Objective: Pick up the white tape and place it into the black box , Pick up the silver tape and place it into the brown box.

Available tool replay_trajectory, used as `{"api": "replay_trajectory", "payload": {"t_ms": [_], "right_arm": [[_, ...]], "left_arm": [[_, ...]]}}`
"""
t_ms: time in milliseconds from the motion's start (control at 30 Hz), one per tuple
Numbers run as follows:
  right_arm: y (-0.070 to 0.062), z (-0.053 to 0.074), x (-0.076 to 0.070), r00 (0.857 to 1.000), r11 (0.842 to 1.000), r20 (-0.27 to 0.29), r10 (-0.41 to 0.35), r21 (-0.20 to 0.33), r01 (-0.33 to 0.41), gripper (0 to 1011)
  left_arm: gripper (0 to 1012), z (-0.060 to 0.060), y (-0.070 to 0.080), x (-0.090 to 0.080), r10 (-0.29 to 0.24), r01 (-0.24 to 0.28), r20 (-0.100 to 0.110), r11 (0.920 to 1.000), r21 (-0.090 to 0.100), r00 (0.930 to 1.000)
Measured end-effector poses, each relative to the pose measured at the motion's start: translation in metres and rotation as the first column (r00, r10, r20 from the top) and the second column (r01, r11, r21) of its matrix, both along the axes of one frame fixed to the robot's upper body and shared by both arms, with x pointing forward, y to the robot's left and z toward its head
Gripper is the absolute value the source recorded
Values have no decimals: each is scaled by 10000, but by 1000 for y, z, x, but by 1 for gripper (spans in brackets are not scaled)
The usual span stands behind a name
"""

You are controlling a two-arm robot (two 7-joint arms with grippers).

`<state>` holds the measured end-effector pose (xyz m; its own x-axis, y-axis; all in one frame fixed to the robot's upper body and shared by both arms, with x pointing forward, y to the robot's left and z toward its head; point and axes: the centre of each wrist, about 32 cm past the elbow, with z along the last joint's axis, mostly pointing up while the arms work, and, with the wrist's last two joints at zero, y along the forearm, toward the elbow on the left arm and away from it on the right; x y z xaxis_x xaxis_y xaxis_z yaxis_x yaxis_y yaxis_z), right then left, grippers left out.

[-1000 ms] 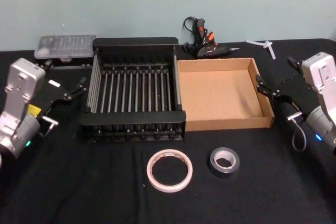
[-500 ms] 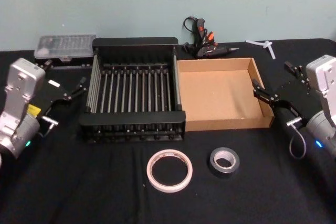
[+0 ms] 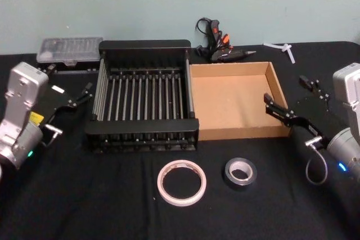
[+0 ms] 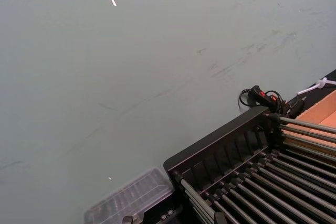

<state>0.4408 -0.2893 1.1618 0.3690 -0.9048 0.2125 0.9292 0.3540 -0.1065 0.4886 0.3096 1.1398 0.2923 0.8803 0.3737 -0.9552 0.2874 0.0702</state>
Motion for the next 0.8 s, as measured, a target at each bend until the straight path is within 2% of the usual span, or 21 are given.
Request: {"api": "replay_trajectory", "payload": {"t_ms": [233,467,600,700,800], "right_arm": [[9,11,-18,9952,9995,-972,144,302,-115,1002],[13,20,-33,9798,9984,-1964,380,493,-289,1002],[15,24,-40,9688,9977,-2420,538,532,-421,1003],[16,27,-46,9502,9976,-3058,595,532,-454,1002],[17,28,-49,9380,9975,-3413,609,540,-452,1002]], "left_arm": [[1001,0,0,0,1,-1,0,10000,1,10000],[1001,0,0,0,0,0,-1,10000,1,10000],[1001,0,0,0,0,0,0,10000,1,10000],[1001,0,0,0,1,-1,0,10000,1,10000],[1002,0,0,0,0,0,0,10000,1,10000]]}}
